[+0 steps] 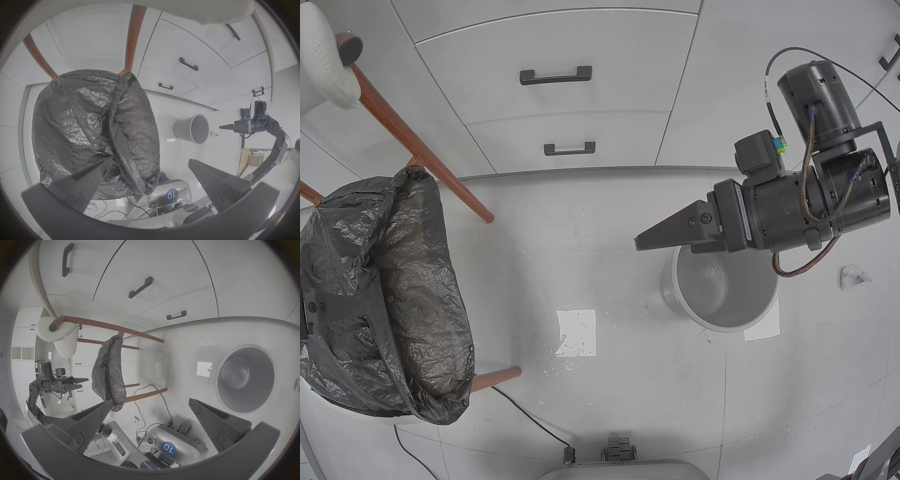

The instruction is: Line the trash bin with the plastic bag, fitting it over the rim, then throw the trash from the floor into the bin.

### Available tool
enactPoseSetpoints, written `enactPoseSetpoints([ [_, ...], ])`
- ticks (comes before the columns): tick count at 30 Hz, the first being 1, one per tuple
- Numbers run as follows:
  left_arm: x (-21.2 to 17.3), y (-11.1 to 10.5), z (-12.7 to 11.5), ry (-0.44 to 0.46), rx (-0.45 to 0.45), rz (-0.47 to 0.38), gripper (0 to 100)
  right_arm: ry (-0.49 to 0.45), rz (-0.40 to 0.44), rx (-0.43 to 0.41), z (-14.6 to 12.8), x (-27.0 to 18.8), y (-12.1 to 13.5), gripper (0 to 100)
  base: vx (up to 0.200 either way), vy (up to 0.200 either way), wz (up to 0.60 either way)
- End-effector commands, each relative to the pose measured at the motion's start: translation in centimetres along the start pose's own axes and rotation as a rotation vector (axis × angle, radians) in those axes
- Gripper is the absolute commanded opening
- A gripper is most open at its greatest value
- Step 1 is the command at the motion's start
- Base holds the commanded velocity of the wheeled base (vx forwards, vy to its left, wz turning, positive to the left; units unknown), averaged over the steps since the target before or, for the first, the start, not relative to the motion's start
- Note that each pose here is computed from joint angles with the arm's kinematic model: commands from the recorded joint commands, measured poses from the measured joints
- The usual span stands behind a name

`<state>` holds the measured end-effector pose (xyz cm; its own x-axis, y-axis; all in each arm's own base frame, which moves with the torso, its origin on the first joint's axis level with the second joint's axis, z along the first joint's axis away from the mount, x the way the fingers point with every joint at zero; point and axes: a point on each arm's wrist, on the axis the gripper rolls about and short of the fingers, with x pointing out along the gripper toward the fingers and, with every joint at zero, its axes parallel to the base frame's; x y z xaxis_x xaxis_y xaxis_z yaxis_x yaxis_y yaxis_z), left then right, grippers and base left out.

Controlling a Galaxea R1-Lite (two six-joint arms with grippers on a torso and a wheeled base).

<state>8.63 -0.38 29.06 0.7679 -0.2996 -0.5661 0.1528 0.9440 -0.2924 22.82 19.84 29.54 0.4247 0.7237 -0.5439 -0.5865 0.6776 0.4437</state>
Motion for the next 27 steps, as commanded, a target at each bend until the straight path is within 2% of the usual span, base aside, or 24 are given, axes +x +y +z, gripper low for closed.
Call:
enactPoseSetpoints([
  [1,1.3,1.2,-0.4,0.05,-0.073,0.056,100,0.021,0.0,0.002,0.1,1.3,-0.2,100,0.0,0.0,0.0],
  [8,2.2,1.8,-1.1,0.092,-0.107,0.069,100,0.023,0.0,0.001,0.1,1.3,-0.1,100,0.0,0.0,0.0],
  [9,2.8,2.1,-1.4,0.124,-0.122,0.048,100,0.026,-0.001,0.002,0.1,1.3,-0.1,100,0.0,0.0,0.0],
  [15,3.7,2.5,-1.2,0.163,-0.15,0.004,100,0.022,-0.001,0.002,0.1,1.0,-0.1,100,0.0,0.0,0.0],
  [22,5.6,3.4,-1.0,0.119,-0.142,0.002,100,0.02,0.001,0.0,0.1,0.9,0.0,100,0.0,0.0,0.0],
  [27,6.6,3.9,-1.0,0.134,-0.15,0.004,100,0.021,0.0,0.001,0.1,0.9,-0.1,100,0.0,0.0,0.0],
])
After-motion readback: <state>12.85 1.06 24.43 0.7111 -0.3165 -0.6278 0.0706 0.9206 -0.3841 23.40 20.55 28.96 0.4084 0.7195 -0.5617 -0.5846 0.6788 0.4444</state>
